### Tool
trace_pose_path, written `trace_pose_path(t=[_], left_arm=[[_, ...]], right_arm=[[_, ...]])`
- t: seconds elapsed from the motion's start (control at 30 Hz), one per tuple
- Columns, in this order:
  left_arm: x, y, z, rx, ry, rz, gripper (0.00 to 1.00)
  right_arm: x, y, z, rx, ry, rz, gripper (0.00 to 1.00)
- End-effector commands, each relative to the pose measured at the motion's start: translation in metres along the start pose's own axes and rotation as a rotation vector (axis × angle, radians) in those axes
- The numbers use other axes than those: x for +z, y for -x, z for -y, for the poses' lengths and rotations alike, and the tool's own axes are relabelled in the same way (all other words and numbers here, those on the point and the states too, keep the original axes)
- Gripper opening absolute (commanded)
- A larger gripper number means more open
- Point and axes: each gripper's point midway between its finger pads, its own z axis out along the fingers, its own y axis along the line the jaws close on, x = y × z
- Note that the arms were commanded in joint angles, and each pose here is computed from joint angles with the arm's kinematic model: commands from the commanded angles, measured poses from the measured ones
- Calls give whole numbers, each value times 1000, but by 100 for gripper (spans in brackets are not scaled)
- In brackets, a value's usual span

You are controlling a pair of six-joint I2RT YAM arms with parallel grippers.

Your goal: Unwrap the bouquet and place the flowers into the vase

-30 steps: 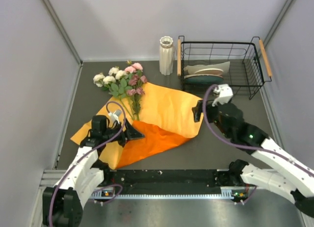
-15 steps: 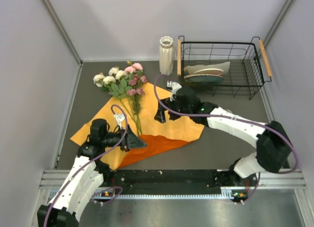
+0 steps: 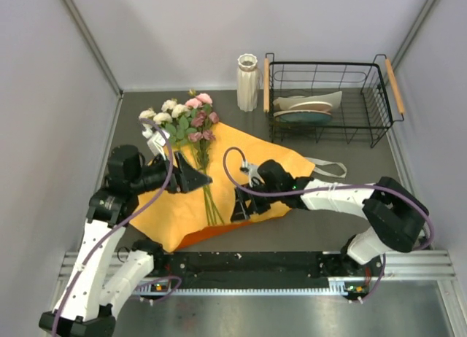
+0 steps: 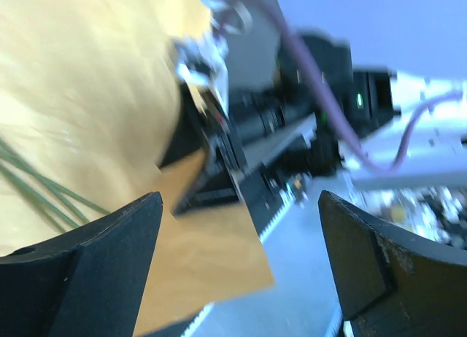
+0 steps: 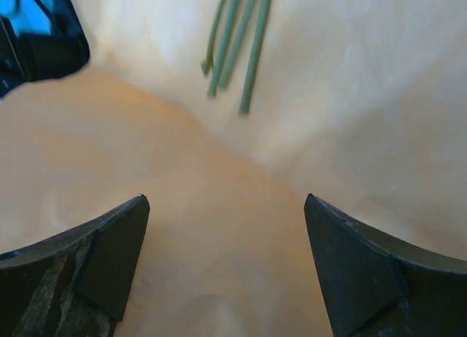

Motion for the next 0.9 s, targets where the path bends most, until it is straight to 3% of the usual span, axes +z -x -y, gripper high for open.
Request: trace_pose_path(t=[0.0, 0.23, 0.47, 0.57, 0.7, 0.87], left_arm=[[-6, 42, -36, -20, 286, 158, 95], [25, 44, -66, -129, 278, 160, 93], [42, 17, -113, -246, 343, 154, 85], [48, 13, -127, -244, 353, 165, 77], [64, 11, -147, -230, 398, 64, 49], [84, 16, -178, -153, 553, -81, 37]], right_arm=[[-10, -17, -16, -33, 58, 45, 90], [-15, -66, 23, -4, -58, 14, 91], [-14, -11, 25, -100, -190, 100, 90], [-7, 25, 20, -91, -208, 137, 88], [-4, 61, 12, -52, -175, 185, 85], [-12, 93, 10, -23, -124, 222, 74]])
